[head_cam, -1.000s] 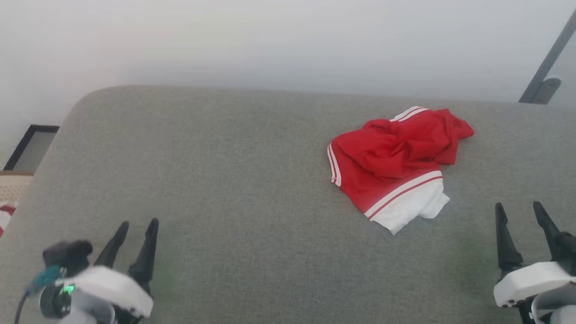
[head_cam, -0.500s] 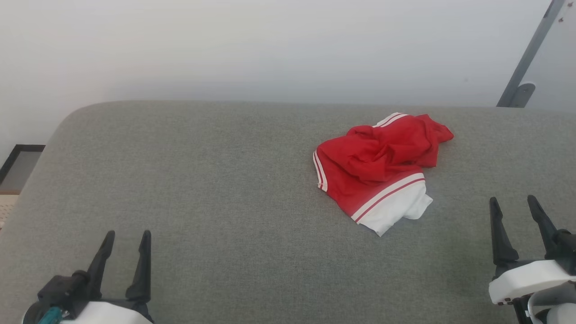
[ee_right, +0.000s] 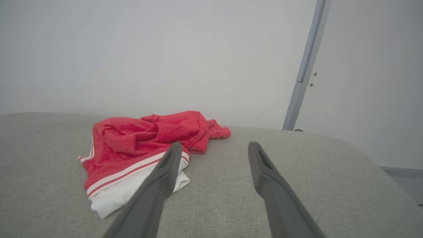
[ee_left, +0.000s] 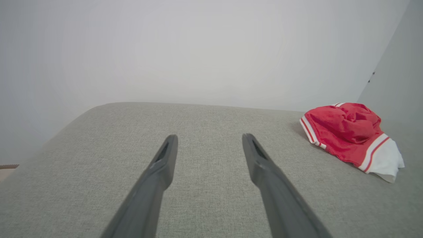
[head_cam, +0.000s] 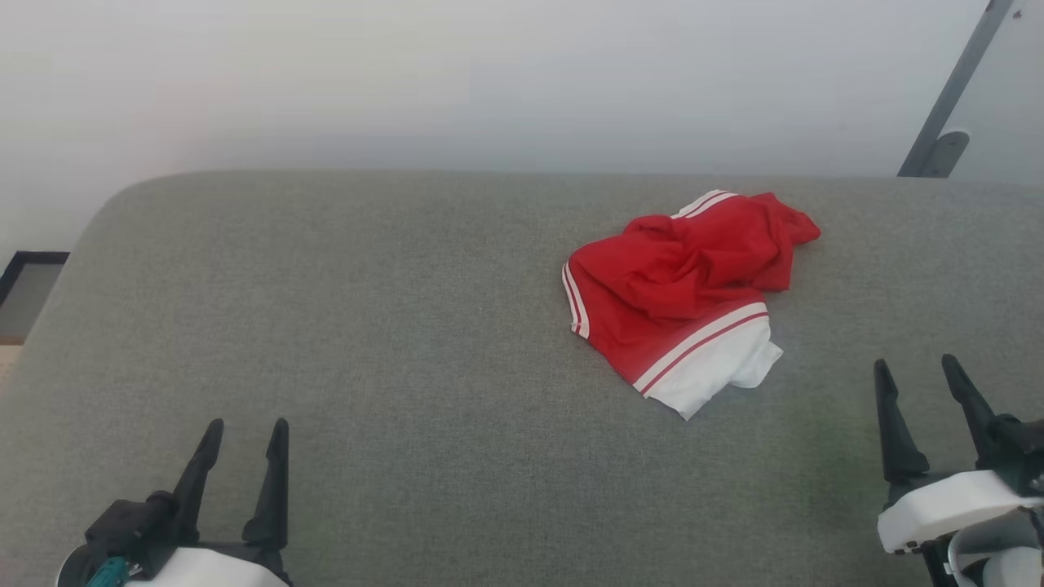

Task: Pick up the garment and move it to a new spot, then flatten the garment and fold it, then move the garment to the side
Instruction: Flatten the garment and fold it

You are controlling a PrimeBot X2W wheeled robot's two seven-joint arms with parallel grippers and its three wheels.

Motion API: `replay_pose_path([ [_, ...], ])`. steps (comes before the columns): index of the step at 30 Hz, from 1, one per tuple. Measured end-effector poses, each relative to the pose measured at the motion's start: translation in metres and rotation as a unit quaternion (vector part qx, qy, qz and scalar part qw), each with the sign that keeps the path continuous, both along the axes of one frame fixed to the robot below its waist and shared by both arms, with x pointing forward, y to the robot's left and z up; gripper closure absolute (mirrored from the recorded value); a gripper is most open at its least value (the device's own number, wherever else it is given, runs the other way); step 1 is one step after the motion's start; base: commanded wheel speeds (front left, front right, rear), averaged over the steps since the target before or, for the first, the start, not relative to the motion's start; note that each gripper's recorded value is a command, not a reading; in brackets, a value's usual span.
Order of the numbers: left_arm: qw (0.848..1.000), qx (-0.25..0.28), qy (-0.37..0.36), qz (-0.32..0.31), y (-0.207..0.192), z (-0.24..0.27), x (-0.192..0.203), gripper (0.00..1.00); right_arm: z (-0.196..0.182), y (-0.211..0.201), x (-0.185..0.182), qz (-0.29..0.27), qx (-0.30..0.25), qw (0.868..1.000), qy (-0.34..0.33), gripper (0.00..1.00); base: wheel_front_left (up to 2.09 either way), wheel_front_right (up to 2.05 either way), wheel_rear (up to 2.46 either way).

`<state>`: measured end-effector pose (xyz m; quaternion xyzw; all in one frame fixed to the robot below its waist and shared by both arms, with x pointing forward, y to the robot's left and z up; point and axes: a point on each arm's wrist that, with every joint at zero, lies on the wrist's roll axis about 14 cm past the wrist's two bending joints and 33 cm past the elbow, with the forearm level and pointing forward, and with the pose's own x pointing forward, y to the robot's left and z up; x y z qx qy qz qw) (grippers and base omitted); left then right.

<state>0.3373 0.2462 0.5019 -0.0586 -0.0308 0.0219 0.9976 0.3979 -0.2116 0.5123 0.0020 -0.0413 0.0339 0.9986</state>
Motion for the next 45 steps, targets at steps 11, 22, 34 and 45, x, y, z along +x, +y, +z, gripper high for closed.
replay_pose_path([
  [11, 0.999, -0.036, 0.021, -0.009, -0.023, -0.018, 0.023, 0.0, -0.056, 0.026, 0.045, 0.085, -0.06, 0.968, 0.227, 0.0, 0.0, 0.0, 0.0],
  [22, 0.996, -0.069, 0.06, -0.009, -0.039, -0.047, 0.043, 0.0, -0.089, 0.057, 0.064, 0.17, -0.116, 0.877, 0.434, 0.0, 0.0, 0.0, 0.0],
  [34, 0.993, -0.084, 0.084, -0.005, -0.043, -0.065, 0.057, 0.0, -0.133, 0.067, 0.075, 0.199, -0.17, 0.811, 0.523, 0.51, 0.0, 0.0, 0.0],
  [45, 0.993, -0.088, 0.08, -0.02, -0.052, -0.065, 0.067, 0.0, -0.128, 0.032, 0.076, 0.154, -0.126, 0.847, 0.494, 1.0, 0.0, 0.0, 0.0],
])
